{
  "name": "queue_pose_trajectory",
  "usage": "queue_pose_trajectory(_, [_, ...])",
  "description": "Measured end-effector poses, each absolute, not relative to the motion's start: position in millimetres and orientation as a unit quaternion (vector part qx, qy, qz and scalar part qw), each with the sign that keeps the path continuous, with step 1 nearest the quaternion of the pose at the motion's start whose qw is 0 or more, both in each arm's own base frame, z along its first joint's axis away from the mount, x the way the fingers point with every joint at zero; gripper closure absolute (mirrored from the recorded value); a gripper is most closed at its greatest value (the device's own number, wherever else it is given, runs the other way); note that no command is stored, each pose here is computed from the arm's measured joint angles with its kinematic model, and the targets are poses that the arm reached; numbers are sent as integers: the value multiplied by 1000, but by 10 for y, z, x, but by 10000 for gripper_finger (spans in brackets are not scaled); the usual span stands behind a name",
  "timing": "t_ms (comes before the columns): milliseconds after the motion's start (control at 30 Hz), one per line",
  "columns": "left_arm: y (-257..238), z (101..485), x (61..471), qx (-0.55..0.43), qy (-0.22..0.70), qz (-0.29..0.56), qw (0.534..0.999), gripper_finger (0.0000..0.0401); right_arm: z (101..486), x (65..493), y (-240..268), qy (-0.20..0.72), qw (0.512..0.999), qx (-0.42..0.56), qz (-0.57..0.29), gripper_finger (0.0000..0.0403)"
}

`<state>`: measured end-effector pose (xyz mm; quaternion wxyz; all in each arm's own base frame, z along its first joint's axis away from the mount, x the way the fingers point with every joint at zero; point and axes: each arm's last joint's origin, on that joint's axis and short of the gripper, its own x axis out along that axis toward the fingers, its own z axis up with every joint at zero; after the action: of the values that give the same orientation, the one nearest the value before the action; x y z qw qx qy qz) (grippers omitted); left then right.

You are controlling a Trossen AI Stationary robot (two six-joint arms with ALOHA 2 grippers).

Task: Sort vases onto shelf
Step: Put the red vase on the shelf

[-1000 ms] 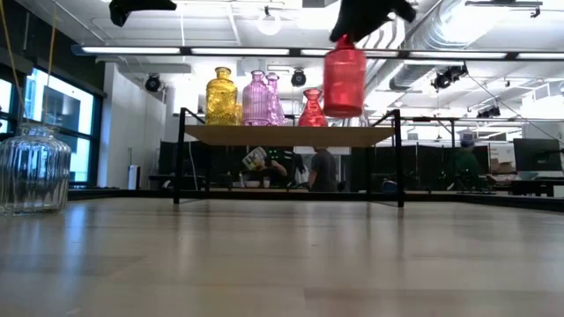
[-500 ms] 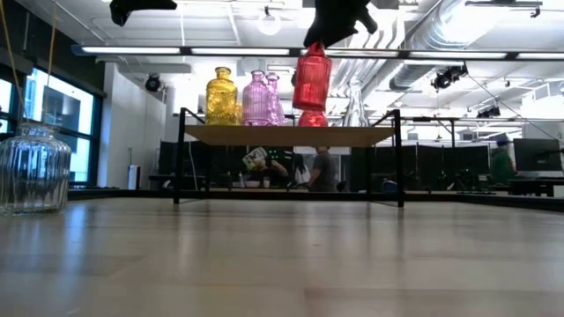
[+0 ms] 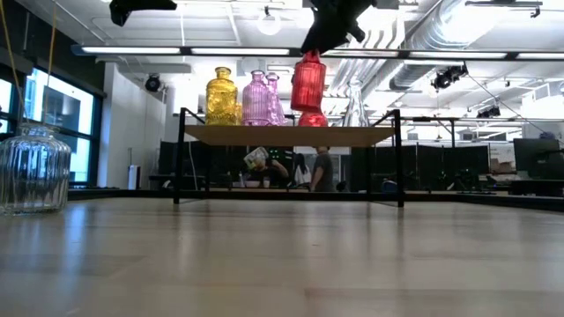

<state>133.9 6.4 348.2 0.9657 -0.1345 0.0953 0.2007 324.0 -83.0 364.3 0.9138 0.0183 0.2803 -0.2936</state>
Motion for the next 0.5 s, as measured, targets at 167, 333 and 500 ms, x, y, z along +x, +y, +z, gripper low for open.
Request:
queue_pose_trajectory(167, [67, 3482, 1338, -134, 94, 205, 965, 256, 3644, 3198, -967, 295, 914, 24, -276, 306])
queue_pose_trajectory(333, [67, 3482, 1338, -139, 93, 206, 964, 256, 3605, 3159, -1029, 319, 912, 28, -255, 305])
queue_pose_trajectory(500, [67, 3482, 1338, -145, 92, 207, 963, 256, 3607, 3148, -1077, 323, 913, 12, -250, 305])
